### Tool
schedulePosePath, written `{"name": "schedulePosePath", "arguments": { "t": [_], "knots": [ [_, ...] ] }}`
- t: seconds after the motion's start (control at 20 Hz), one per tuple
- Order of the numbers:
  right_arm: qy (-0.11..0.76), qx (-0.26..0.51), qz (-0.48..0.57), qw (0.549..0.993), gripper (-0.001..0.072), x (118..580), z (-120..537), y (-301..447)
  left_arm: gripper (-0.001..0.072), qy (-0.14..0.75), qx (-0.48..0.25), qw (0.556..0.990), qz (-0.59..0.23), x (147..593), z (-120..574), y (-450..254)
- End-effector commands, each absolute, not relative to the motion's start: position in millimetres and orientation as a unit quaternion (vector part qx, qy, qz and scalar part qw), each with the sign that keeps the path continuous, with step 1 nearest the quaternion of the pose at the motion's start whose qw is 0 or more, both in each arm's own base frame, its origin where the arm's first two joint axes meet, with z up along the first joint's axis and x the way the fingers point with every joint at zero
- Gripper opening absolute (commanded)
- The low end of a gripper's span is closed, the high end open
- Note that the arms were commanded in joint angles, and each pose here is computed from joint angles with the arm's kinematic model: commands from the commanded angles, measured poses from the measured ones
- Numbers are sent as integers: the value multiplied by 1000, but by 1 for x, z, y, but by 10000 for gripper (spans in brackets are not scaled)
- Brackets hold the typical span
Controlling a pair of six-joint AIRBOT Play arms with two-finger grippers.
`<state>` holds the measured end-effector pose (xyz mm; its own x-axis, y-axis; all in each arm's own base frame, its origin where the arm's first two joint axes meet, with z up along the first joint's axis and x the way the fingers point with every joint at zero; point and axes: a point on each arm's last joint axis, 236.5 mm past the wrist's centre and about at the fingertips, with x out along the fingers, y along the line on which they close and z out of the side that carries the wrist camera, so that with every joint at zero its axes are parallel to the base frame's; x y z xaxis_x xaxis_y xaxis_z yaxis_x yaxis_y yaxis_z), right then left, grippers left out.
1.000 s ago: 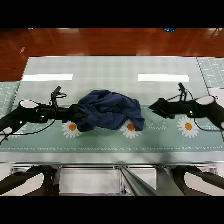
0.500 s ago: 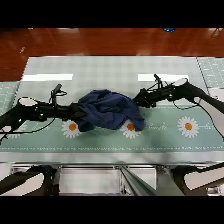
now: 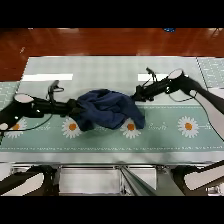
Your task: Fold the shirts.
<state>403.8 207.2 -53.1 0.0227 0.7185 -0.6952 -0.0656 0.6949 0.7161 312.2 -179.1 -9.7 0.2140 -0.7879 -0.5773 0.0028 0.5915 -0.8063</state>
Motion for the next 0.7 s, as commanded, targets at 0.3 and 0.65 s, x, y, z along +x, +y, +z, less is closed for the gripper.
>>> {"name": "schedulePosePath", "arguments": {
  "t": [0.3,0.65],
  "knots": [
    [313,46,204,926,29,458,289,115,16,275,-217,867,-353,383,299,-155],
    [123,-17,72,990,30,302,452,38,16,140,-33,967,-212,307,427,-91]
  ]
}}
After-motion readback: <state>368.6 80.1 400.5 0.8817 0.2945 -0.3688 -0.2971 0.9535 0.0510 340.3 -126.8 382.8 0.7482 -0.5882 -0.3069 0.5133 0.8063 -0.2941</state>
